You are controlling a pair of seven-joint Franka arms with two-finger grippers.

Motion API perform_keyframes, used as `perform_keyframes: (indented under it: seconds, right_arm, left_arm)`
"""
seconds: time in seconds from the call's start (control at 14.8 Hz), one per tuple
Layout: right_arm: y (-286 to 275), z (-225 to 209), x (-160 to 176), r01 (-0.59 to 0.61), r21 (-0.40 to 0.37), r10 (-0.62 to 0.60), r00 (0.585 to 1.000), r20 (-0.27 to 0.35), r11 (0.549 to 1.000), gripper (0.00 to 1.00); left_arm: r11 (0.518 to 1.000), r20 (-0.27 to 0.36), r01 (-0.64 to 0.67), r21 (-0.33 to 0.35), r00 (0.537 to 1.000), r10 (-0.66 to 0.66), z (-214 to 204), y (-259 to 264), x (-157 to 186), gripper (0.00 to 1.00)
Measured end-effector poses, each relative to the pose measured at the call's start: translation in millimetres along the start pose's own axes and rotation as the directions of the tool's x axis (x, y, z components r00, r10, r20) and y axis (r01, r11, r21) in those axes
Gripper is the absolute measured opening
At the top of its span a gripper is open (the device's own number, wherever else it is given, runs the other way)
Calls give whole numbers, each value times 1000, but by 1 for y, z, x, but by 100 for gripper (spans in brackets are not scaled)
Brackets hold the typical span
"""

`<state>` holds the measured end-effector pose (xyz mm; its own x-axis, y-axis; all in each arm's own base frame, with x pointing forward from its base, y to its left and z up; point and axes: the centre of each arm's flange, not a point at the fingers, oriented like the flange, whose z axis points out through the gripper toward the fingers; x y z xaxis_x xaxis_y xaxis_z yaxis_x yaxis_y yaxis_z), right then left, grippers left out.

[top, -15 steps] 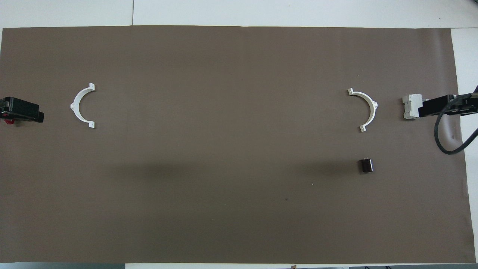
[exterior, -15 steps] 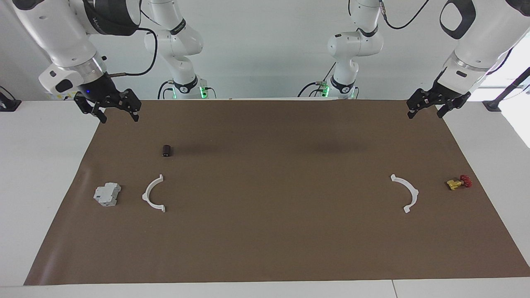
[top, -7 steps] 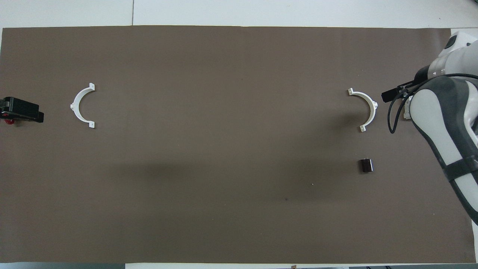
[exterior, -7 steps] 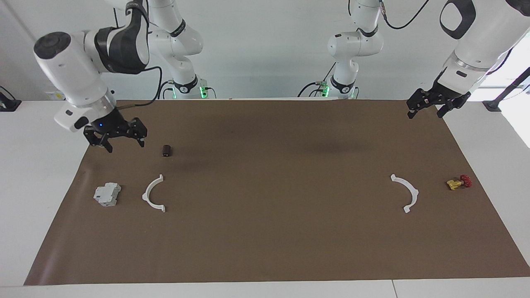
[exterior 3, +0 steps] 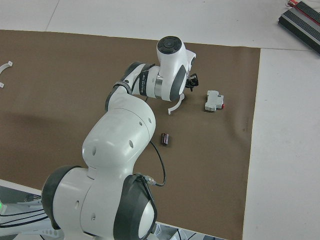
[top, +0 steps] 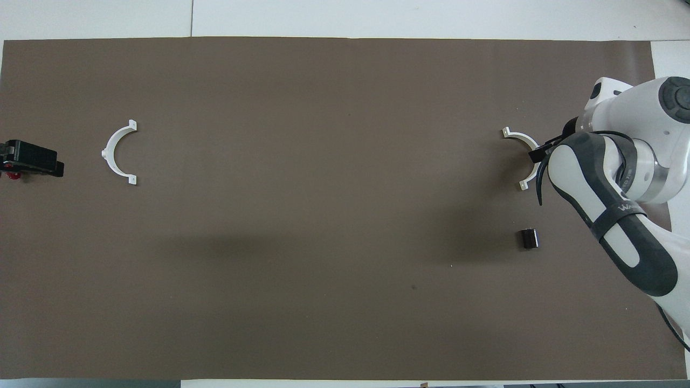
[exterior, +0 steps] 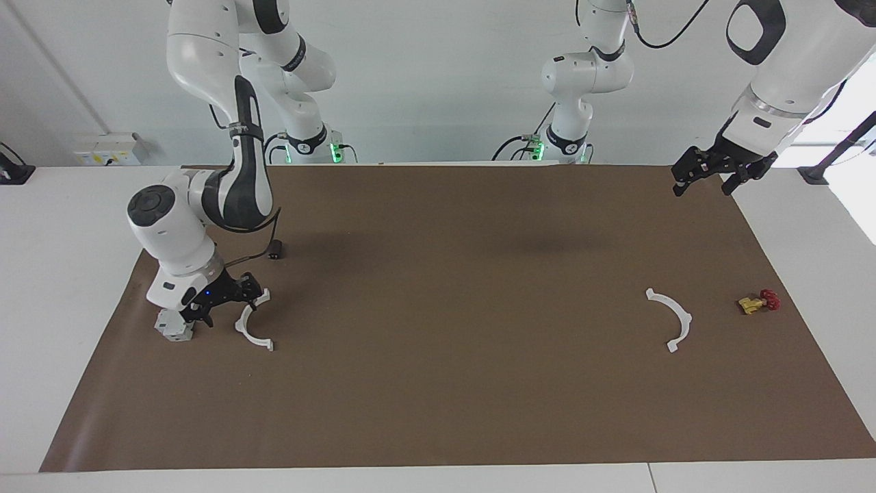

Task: Assemble drain pipe with both arms
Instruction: 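Grasp the white clamp half with the right gripper, then carry the clamp half to the table centre with the right gripper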

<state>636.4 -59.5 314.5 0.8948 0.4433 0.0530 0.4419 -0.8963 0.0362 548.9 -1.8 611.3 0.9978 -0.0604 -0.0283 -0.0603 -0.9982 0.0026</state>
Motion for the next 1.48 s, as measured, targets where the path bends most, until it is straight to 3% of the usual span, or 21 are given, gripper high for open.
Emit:
perform_keyframes:
  seconds: [0.4,0.61,0.74,0.88,1.01,1.08,1.21,1.48]
  right_arm:
    - [-3,12,6,-27,17,28,999,-45,999,74]
    - [0,21,3,-36,22,36,999,-33,999,70]
    - [2,25,1,-40,24,41,999,-27,999,59]
    - [1,26,1,-40,25,41,999,-26,999,53]
    - [0,26,1,-46,28,47,999,-23,999,32]
    - [-1,26,2,-54,29,55,998,-22,998,32]
    - [-5,26,4,-75,32,75,997,-19,997,21]
    - [-18,-4,30,-121,60,120,993,16,991,21]
  left_arm:
    - [1000,0,0,0,1000,0,0,0,0,100]
    - [1000,1,0,0,1000,0,0,0,0,100]
    - [1000,1,0,0,1000,0,0,0,0,100]
    - [1000,1,0,0,1000,0,0,0,0,100]
    - [1000,1,0,0,1000,0,0,0,0,100]
    - [1000,1,0,0,1000,0,0,0,0,100]
    - [1000,1,0,0,1000,0,0,0,0,100]
    - [1000,1,0,0,1000,0,0,0,0,100]
